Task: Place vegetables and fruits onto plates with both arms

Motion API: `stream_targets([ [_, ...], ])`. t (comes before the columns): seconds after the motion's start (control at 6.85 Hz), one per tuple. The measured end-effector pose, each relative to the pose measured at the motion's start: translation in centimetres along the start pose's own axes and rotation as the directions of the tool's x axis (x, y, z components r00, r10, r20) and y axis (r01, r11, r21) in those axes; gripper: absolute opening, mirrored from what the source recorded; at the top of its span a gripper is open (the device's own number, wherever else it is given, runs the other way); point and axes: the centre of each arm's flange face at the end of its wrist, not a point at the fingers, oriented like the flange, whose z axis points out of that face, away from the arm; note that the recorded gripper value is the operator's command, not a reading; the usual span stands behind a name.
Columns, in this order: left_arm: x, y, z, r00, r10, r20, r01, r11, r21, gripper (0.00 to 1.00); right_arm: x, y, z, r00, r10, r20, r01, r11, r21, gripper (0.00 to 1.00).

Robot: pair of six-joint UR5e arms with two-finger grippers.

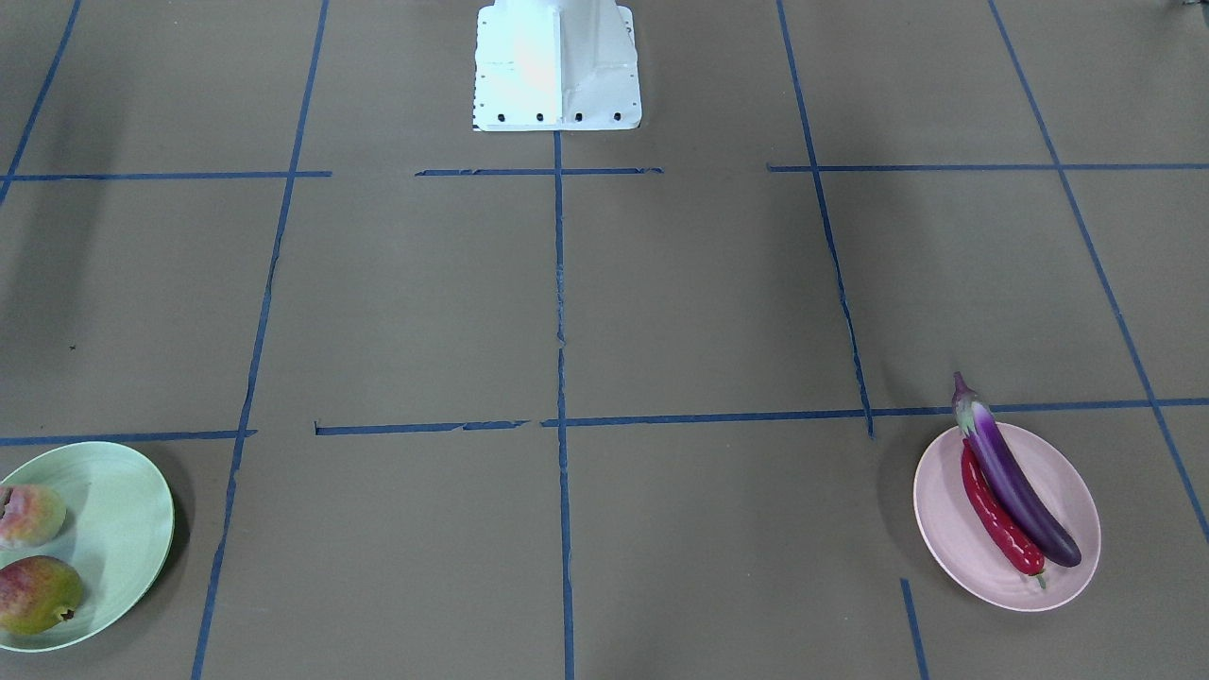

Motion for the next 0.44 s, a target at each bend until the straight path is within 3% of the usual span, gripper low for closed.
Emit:
stream_targets([
  [0.44,0.45,0.08,-0.23,1.0,0.003,-0.007,-0.003,1.0,0.001,1.0,0.55,0.11,0.58,1.0,-0.002,-0.003,0.002,1.0,-0.003,1.0],
])
